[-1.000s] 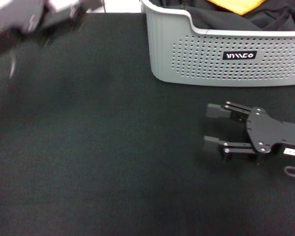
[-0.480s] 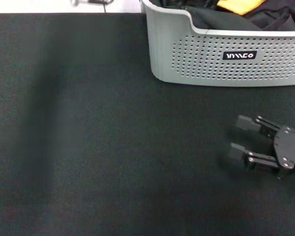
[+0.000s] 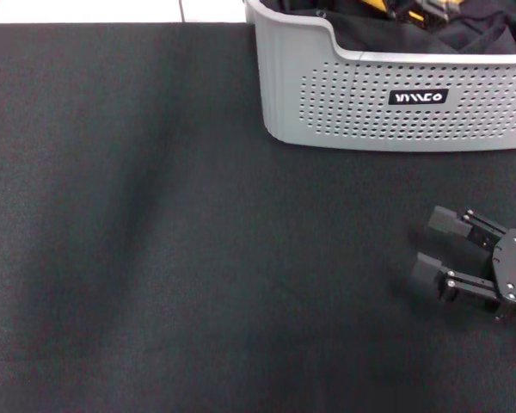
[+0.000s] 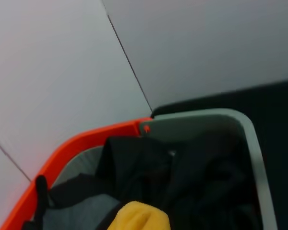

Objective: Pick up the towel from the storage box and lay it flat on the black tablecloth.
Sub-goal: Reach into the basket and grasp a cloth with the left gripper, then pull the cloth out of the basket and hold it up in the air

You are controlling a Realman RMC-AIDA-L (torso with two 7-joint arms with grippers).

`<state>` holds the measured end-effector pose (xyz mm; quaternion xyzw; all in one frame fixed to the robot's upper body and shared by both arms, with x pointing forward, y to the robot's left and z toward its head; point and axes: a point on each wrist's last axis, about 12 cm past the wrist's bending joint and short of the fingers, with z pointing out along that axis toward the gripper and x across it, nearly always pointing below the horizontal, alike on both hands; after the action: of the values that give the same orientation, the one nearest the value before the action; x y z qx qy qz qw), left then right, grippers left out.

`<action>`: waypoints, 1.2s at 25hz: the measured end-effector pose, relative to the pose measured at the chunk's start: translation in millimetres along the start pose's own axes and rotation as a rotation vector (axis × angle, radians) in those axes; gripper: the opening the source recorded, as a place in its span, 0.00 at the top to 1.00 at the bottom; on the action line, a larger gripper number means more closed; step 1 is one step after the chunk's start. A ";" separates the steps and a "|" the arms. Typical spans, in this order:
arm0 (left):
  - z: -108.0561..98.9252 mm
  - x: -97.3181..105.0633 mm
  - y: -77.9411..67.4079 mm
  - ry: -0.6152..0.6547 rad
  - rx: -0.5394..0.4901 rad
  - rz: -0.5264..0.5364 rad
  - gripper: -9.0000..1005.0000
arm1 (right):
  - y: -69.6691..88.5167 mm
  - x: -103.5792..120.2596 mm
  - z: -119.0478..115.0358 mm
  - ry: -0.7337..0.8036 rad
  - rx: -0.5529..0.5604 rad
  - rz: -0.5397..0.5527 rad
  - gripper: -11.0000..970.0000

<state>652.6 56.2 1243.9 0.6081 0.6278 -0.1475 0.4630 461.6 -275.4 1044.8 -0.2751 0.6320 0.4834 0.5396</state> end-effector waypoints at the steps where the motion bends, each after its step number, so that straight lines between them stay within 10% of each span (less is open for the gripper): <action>1: 3.6 -2.0 -1.3 0.014 -0.006 0.014 0.24 | 0.4 0.5 0.6 0.000 -0.001 0.000 0.10; 18: 15.6 8.6 7.6 0.128 -0.123 0.018 0.58 | 7.6 9.0 1.6 0.005 -0.007 0.024 0.10; 30: 20.4 12.9 -1.3 0.156 -0.091 0.032 0.58 | 9.0 11.9 0.0 0.015 -0.007 0.025 0.10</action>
<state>661.8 48.7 1222.8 0.6060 0.6582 -0.0634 0.4422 450.6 -269.9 1036.4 -0.2725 0.6378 0.4902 0.5280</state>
